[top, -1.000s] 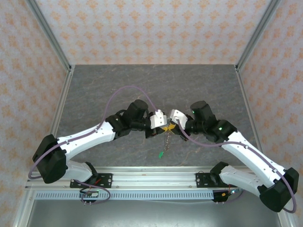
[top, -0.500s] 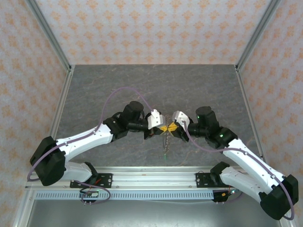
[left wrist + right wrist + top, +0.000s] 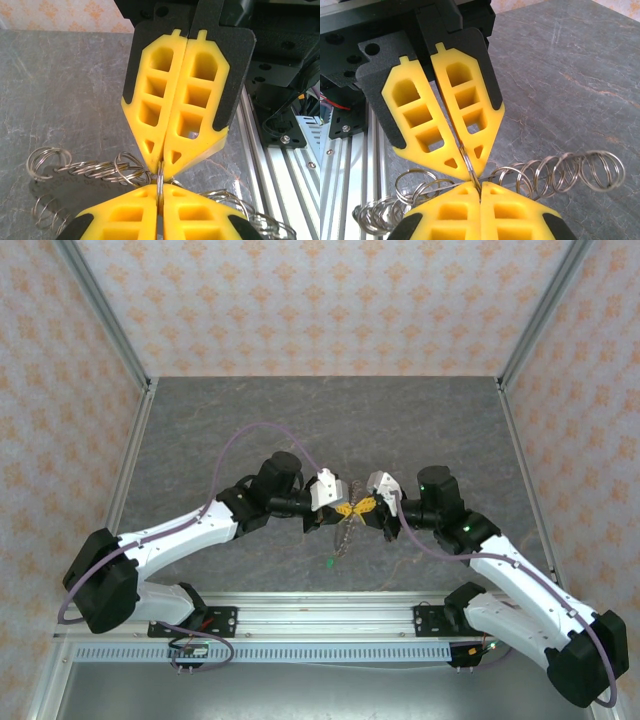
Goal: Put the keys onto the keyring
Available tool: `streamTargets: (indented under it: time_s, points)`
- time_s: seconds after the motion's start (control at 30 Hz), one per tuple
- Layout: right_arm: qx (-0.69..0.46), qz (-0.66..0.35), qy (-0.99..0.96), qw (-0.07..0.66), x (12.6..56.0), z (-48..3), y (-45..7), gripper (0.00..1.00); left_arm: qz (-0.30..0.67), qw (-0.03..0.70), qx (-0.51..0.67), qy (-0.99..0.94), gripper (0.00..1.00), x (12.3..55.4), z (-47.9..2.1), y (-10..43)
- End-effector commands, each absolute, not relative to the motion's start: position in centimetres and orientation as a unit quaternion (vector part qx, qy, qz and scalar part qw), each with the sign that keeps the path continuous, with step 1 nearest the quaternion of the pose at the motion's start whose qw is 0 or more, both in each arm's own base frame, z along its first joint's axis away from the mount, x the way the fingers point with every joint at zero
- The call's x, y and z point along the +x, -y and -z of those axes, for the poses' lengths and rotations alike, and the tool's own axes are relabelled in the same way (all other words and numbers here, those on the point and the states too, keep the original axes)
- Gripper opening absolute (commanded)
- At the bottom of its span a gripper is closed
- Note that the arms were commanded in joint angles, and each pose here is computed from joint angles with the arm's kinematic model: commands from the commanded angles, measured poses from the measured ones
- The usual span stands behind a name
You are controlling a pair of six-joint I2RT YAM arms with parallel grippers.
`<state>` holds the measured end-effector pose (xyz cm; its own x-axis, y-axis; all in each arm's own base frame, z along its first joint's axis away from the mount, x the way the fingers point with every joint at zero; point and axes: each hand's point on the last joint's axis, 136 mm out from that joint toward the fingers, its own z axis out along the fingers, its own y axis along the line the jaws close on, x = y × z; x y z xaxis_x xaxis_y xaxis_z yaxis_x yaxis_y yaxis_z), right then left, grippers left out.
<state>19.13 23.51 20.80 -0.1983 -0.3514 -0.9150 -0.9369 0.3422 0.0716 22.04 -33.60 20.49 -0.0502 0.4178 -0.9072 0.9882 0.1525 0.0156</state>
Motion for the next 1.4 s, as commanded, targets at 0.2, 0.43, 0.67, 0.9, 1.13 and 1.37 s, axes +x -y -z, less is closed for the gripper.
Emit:
streamTargets:
  time_s: [0.2, 0.43, 0.67, 0.9, 1.13, 1.37]
  points:
    - [-0.494, -0.312, -0.686, 0.434, 19.4, -23.7, -23.5, 0.00, 0.304, 0.403, 0.580, -0.639, 0.13, 22.6, -20.6, 33.7]
    - [-0.514, -0.271, -0.701, 0.413, 19.4, -23.5, -23.4, 0.00, 0.284, 0.394, 0.585, -0.650, 0.13, 22.9, -19.9, 33.7]
    - [-0.535, -0.227, -0.699, 0.417, 19.1, -24.6, -23.1, 0.00, 0.278, 0.392, 0.584, -0.654, 0.09, 22.9, -19.5, 33.6]
    - [-0.548, -0.227, -0.693, 0.410, 18.7, -25.2, -23.6, 0.00, 0.292, 0.397, 0.582, -0.648, 0.00, 22.6, -20.0, 33.8]
    - [-0.532, -0.253, -0.681, 0.436, 18.5, -24.6, -24.1, 0.07, 0.328, 0.423, 0.572, -0.621, 0.00, 21.9, -21.7, 34.4]
    - [-0.507, -0.288, -0.683, 0.440, 18.7, -23.3, -23.9, 0.15, 0.358, 0.447, 0.563, -0.596, 0.00, 21.3, -23.5, 34.4]
